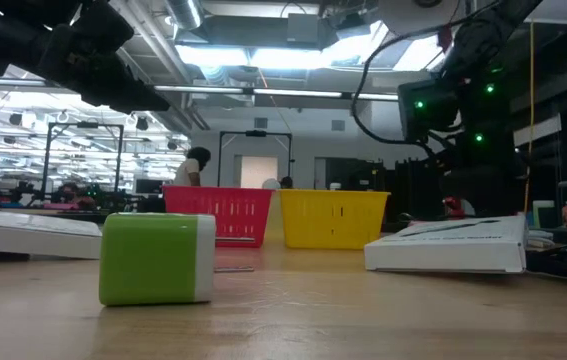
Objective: Pick and place items into bin
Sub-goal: Put the blue charger cable into the yellow bin
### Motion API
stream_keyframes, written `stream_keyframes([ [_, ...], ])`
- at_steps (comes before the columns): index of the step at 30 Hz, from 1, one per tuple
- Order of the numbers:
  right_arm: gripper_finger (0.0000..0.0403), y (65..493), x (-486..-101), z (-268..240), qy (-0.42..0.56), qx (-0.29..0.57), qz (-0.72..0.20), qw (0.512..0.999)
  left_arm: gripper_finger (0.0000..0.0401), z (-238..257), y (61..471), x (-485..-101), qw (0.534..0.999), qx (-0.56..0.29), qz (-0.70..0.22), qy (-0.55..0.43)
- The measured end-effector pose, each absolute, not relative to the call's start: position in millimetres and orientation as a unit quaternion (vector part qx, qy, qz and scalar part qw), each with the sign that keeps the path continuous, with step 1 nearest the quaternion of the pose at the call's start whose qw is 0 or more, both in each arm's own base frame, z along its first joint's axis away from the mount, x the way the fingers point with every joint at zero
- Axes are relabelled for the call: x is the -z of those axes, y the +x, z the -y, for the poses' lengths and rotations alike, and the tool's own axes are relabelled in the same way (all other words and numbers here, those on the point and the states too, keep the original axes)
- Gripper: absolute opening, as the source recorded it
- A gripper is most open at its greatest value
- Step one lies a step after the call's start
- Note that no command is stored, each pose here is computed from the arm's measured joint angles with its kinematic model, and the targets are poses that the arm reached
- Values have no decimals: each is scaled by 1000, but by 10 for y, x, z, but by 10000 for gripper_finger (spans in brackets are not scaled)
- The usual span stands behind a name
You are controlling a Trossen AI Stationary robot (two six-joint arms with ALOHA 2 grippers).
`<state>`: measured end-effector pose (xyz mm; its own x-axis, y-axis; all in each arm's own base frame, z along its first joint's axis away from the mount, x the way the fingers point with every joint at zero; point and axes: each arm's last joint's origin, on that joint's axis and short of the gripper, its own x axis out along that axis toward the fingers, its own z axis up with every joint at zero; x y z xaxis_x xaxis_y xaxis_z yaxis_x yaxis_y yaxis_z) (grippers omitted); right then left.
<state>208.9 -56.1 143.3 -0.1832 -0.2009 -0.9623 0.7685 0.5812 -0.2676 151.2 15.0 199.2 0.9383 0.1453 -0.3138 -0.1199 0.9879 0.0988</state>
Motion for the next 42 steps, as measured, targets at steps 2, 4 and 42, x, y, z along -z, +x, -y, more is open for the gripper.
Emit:
stream_keyframes([
  [2, 204, 2066, -1404, 579, 233, 396, -659, 596, 4, -150, 1512, -1992, 984, -67, -162, 39],
  [4, 204, 2054, -1373, 595, 240, 394, -655, 598, 4, -150, 1512, -1992, 984, -67, -162, 39],
  [42, 11, 2080, -1372, 568, 270, 356, -647, 617, 4, -150, 1512, -1993, 984, -67, -162, 41],
])
